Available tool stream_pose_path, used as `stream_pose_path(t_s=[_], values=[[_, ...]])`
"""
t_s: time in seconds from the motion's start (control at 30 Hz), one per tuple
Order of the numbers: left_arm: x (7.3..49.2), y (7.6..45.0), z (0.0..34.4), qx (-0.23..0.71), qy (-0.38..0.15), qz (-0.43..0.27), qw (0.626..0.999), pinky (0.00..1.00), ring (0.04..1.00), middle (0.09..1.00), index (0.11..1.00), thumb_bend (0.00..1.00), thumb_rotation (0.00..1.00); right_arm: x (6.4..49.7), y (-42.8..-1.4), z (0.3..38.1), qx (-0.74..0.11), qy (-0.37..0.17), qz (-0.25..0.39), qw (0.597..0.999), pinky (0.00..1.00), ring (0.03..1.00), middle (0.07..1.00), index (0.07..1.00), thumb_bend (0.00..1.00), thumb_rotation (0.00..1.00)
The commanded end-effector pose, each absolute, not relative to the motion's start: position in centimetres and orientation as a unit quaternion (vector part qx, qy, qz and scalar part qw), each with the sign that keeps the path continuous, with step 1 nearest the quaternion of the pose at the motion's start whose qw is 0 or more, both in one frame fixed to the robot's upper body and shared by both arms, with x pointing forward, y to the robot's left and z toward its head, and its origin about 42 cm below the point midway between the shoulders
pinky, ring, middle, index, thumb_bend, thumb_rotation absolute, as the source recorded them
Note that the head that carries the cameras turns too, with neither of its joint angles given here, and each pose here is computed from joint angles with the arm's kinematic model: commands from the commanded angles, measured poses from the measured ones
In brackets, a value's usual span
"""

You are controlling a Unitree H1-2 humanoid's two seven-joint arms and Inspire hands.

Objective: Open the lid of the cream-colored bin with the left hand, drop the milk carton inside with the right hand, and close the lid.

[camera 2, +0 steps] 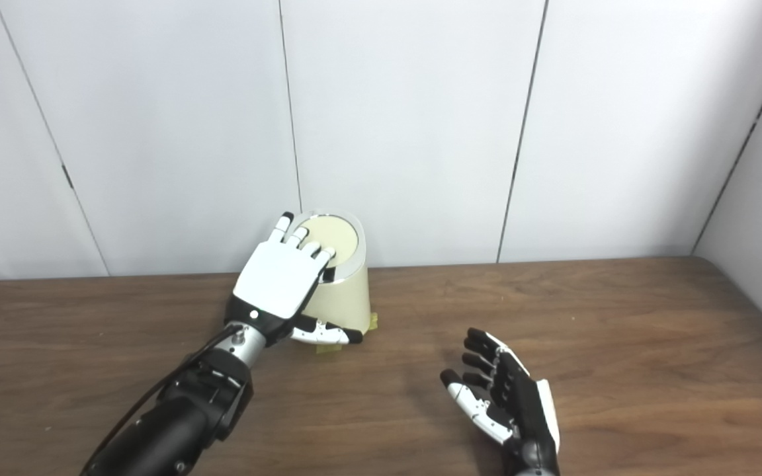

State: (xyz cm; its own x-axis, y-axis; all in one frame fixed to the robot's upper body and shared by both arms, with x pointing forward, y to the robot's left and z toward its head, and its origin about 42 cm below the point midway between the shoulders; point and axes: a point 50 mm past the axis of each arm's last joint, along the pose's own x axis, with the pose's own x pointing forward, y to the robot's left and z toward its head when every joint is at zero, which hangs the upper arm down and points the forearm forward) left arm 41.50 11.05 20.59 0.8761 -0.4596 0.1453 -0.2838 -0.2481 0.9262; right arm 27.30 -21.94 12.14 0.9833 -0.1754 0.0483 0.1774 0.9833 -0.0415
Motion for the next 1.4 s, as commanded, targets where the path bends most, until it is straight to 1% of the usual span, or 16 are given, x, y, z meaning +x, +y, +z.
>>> stream_pose_path(t_s=[0.0,0.2,0.3,0.37,0.43,0.5,0.57,0.6,0.67,0.77,0.87,0.97,1.1,1.17,1.2,1.37], values=[[40.7,12.7,15.5,0.791,-0.159,-0.162,0.568,1.0,0.892,0.805,0.781,0.8,0.85,27.9,-21.8,13.9,-0.022,-0.061,-0.084,0.994,0.69,0.769,0.794,0.774,0.32,0.22],[40.5,12.5,16.2,0.749,-0.204,-0.138,0.615,1.0,0.867,0.788,0.76,0.77,0.82,28.0,-21.7,14.0,-0.018,-0.06,-0.084,0.994,0.7,0.774,0.793,0.773,0.32,0.25],[40.4,12.3,16.8,0.724,-0.244,-0.107,0.636,1.0,0.84,0.77,0.752,0.74,0.84,28.0,-21.7,13.9,-0.021,-0.062,-0.086,0.994,0.69,0.77,0.792,0.773,0.31,0.23],[40.3,12.3,17.2,0.705,-0.276,-0.085,0.647,1.0,0.82,0.755,0.75,0.71,0.83,28.1,-21.7,13.8,-0.024,-0.067,-0.09,0.993,0.68,0.766,0.786,0.766,0.32,0.22],[40.3,12.3,17.5,0.688,-0.295,-0.073,0.659,1.0,0.819,0.762,0.764,0.69,0.83,28.1,-21.8,13.7,-0.027,-0.068,-0.091,0.993,0.68,0.767,0.786,0.764,0.31,0.21],[40.3,12.2,17.8,0.672,-0.305,-0.067,0.671,1.0,0.845,0.8,0.804,0.67,0.84,28.2,-21.8,13.6,-0.025,-0.065,-0.092,0.993,0.69,0.769,0.788,0.767,0.31,0.2],[40.3,12.0,18.1,0.662,-0.306,-0.067,0.68,1.0,0.932,0.893,0.894,0.66,0.85,28.2,-21.8,13.6,-0.021,-0.064,-0.093,0.993,0.7,0.772,0.79,0.77,0.31,0.2],[40.3,12.0,18.3,0.659,-0.305,-0.068,0.684,1.0,0.973,0.955,0.956,0.65,0.84,28.2,-21.8,13.6,-0.021,-0.063,-0.093,0.993,0.7,0.77,0.788,0.77,0.31,0.2],[40.3,11.8,18.7,0.654,-0.299,-0.067,0.692,1.0,0.993,0.989,0.989,0.65,0.79,28.2,-21.8,13.6,-0.024,-0.065,-0.093,0.993,0.69,0.766,0.785,0.767,0.32,0.21],[40.3,11.8,19.3,0.656,-0.289,-0.061,0.695,1.0,1.0,0.999,0.999,0.66,0.75,28.2,-21.8,13.4,-0.028,-0.062,-0.094,0.993,0.69,0.766,0.788,0.77,0.31,0.21],[40.6,12.1,19.8,0.661,-0.284,-0.051,0.693,1.0,1.0,1.0,1.0,0.64,0.75,28.2,-21.8,13.4,-0.032,-0.059,-0.093,0.993,0.69,0.77,0.793,0.776,0.31,0.23],[40.9,12.6,20.2,0.665,-0.281,-0.039,0.691,1.0,1.0,1.0,1.0,0.64,0.78,28.3,-21.7,13.3,-0.029,-0.058,-0.092,0.994,0.69,0.768,0.794,0.776,0.32,0.22],[40.8,13.5,21.0,0.654,-0.273,-0.026,0.705,1.0,1.0,1.0,1.0,0.65,0.74,28.3,-21.7,13.3,-0.031,-0.059,-0.091,0.994,0.69,0.765,0.791,0.775,0.32,0.22],[40.5,14.0,21.4,0.644,-0.269,-0.019,0.716,1.0,1.0,1.0,1.0,0.64,0.75,28.3,-21.7,13.4,-0.031,-0.059,-0.092,0.994,0.68,0.764,0.79,0.774,0.32,0.22],[40.2,14.3,21.6,0.638,-0.27,-0.015,0.721,1.0,1.0,1.0,1.0,0.62,0.79,28.3,-21.7,13.4,-0.029,-0.059,-0.091,0.994,0.69,0.764,0.79,0.774,0.32,0.22],[38.9,16.5,22.1,0.61,-0.302,0.019,0.732,1.0,1.0,1.0,1.0,0.53,0.84,28.2,-21.8,13.3,-0.023,-0.058,-0.089,0.994,0.7,0.772,0.797,0.78,0.32,0.23]])
